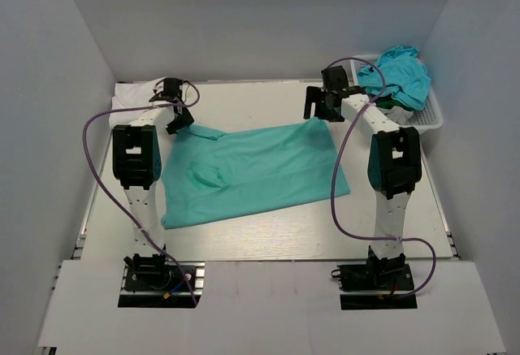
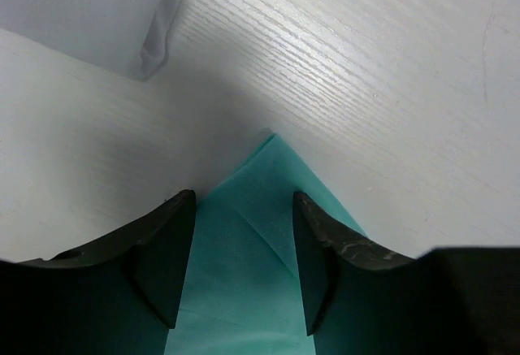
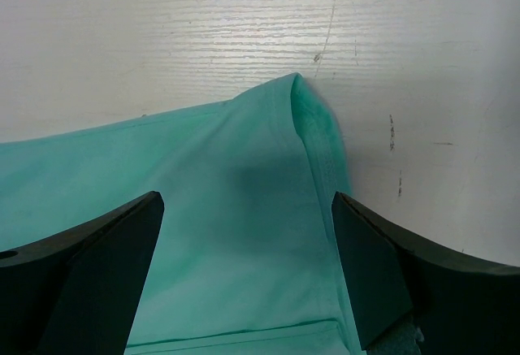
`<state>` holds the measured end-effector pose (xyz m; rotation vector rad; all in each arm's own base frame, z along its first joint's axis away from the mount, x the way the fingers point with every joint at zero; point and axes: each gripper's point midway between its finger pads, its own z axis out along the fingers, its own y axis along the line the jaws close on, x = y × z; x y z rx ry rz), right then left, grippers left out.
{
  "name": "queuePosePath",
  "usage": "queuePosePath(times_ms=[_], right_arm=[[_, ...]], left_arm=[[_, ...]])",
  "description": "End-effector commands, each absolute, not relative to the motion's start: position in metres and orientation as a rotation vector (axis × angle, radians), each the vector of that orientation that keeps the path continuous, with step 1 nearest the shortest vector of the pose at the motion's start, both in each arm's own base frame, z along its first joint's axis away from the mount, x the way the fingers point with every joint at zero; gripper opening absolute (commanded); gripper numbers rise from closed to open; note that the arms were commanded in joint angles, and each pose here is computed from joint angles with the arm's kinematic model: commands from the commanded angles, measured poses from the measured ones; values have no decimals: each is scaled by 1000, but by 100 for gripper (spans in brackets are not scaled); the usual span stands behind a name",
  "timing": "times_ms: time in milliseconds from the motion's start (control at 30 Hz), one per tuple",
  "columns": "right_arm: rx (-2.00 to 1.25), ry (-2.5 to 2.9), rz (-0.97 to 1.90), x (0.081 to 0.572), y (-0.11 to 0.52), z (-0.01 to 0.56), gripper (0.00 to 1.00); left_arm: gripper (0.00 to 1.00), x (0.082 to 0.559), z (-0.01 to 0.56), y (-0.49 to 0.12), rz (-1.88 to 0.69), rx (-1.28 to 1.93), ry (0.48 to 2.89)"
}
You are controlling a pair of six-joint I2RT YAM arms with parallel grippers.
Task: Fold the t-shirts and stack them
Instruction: Grap the side of the flattened tshirt furthest away from the robot with both arms
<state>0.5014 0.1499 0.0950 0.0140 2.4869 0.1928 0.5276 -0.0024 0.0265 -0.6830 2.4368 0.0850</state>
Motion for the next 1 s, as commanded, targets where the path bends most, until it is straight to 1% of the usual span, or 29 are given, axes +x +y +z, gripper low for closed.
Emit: queuePosePath(times_ms=[0, 33, 133, 167, 267, 333, 467, 533, 667, 700, 733, 900, 967], right_arm=[[13, 2473, 182, 506, 146, 104, 90], [16, 2469, 180, 507, 145, 105, 90], [22, 2479, 169, 505, 143, 103, 90], [20, 2481, 165, 504, 143, 102, 90], [22, 2484, 155, 505, 141, 99, 90], [15, 2488, 155, 506, 142, 97, 90], [0, 2474, 135, 515, 141, 98, 90], [0, 2469, 105, 521, 137, 92, 90], [-22, 2428, 67, 542, 139, 86, 90], [-24, 2444, 62, 546, 139, 73, 90], [-27, 2424, 57, 554, 139, 76, 90], [-32, 2374, 54, 580, 144, 52, 90], [-38, 2359, 86, 585, 152, 46, 83]], left_arm=[[59, 546, 41, 3, 47, -693, 2372], [58, 549, 39, 1, 35, -690, 2374], [47, 554, 35, 6, 30, -700, 2375], [39, 554, 34, 4, 19, -697, 2379], [24, 558, 34, 2, 6, -681, 2377], [19, 559, 32, 7, 10, -692, 2374], [14, 565, 39, 4, -19, -671, 2365], [1, 566, 42, 4, -19, -671, 2363], [0, 567, 49, 1, -42, -651, 2364], [0, 567, 49, 1, -42, -651, 2364], [0, 567, 54, -1, -52, -630, 2363], [0, 566, 63, -4, -76, -609, 2363], [0, 566, 68, -5, -85, -591, 2360]])
